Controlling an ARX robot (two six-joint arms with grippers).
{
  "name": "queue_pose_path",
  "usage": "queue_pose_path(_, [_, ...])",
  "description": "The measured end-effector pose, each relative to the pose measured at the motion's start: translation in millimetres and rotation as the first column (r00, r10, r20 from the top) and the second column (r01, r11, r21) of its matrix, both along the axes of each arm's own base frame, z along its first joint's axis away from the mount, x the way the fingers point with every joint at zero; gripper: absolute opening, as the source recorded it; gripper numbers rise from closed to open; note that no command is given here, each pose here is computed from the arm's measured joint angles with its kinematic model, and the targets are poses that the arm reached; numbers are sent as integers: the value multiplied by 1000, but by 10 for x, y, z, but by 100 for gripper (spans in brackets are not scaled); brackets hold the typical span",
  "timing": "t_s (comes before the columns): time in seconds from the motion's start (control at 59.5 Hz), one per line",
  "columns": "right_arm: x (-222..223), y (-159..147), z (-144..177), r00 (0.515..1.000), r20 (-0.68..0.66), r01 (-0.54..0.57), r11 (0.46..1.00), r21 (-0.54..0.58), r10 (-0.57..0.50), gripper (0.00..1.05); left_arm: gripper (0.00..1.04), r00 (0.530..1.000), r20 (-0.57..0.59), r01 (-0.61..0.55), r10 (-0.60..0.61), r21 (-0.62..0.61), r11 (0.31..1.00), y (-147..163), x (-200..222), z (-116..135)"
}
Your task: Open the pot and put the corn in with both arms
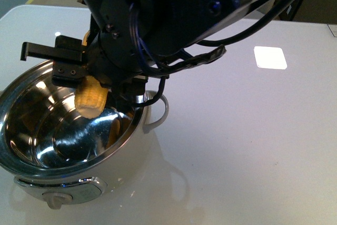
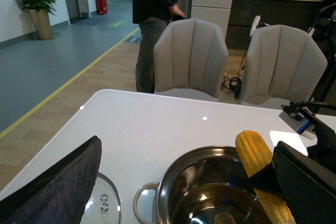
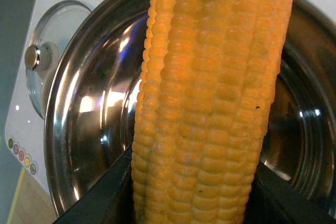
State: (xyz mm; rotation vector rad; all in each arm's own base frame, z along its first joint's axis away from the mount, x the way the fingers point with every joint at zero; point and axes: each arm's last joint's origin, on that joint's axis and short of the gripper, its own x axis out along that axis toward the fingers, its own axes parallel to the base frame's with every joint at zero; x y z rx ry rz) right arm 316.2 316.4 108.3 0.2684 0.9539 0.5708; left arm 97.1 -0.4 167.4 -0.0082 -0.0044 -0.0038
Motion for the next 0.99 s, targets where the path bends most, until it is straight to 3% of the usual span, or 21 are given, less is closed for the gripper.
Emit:
queue_pose_path(0.319, [-22,69,-79,999,-24,-22,999,-29,21,51,98,1000,0,0,0,0,1000,0,0,0])
queue_pose_path(0.572, [-21,73,-90,999,-29,-25,999,-34,24,87,98,1000,0,0,0,0,1000,0,0,0])
queue_pose_path(0.824, [-5,-13,-78,999,-30,11,1000,0,-11,87,98,1000,0,0,0,0,1000,0,0,0])
queue_pose_path(0.992, [35,-328,93,995,-21,100,993,60,-98,87,98,1000,0,0,0,0,1000,0,0,0])
